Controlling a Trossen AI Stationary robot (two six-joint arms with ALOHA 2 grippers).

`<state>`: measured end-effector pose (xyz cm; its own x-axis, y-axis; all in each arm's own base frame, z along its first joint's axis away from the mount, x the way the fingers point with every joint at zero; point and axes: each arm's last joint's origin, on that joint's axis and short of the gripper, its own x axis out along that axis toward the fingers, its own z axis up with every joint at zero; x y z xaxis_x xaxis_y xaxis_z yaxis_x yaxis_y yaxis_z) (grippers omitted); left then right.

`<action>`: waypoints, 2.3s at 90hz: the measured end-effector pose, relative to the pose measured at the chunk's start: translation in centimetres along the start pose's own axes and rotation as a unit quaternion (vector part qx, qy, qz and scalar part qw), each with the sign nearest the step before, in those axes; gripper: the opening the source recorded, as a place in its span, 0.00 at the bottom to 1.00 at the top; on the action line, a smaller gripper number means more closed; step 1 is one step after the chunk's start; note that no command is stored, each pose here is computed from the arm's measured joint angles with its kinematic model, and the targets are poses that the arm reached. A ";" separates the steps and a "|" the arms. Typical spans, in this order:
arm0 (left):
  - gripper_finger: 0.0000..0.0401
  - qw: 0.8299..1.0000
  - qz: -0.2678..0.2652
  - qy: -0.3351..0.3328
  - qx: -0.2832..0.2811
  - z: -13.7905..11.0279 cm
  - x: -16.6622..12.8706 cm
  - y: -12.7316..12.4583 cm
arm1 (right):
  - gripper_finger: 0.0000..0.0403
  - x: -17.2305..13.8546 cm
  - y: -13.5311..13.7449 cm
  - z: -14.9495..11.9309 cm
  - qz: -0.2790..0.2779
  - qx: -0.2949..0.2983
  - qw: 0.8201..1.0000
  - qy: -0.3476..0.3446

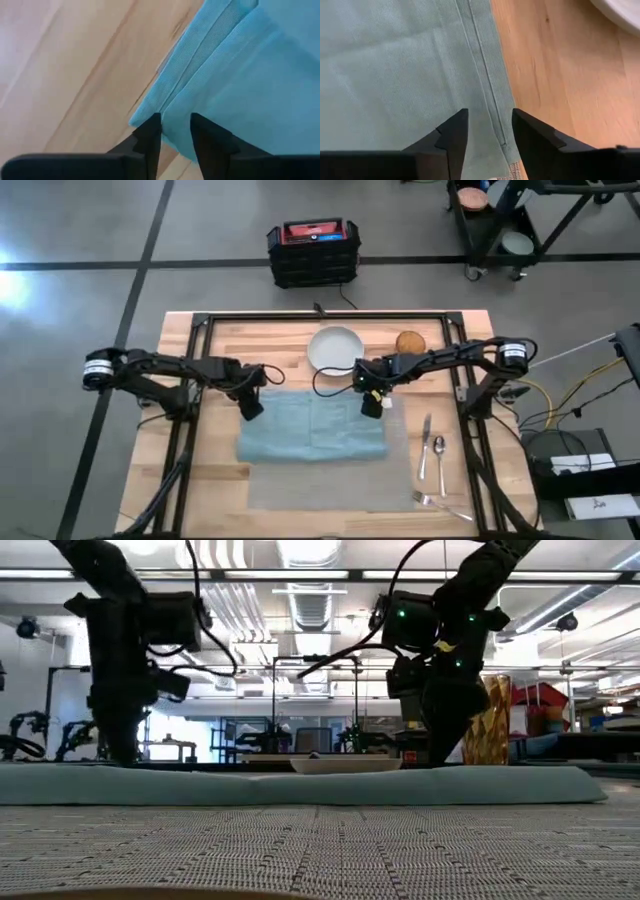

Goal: Set table place
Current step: Fold the table napkin

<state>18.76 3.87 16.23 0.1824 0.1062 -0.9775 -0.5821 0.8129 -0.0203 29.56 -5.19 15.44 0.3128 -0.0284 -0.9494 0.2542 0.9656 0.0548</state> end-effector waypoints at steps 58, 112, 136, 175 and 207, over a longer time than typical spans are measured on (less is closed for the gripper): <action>0.19 1.000 0.007 0.016 0.000 -0.6 0.6 0.2 | 0.38 0.0 0.0 0.0 0.000 0.000 1.000 0.000; 0.19 0.999 0.038 0.025 0.015 -0.6 1.5 0.3 | 0.36 0.0 0.0 0.0 0.000 0.000 1.000 0.001; 0.19 0.999 0.038 0.026 0.017 -0.6 1.5 0.3 | 0.33 0.0 0.0 0.0 0.000 0.000 1.000 0.001; 0.18 0.998 0.046 0.040 0.016 -0.9 1.4 0.5 | 0.34 0.0 0.0 0.0 0.000 0.000 1.000 0.000; 0.02 0.998 0.036 0.046 0.015 -1.0 1.4 0.4 | 0.38 0.0 0.0 0.0 0.000 0.000 1.000 0.001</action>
<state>17.97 3.81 14.65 0.0664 0.1127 -0.9914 -0.5660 0.8225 0.0556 29.55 -5.19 15.43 0.3115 -0.0281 -0.9498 0.2533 0.9658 0.0545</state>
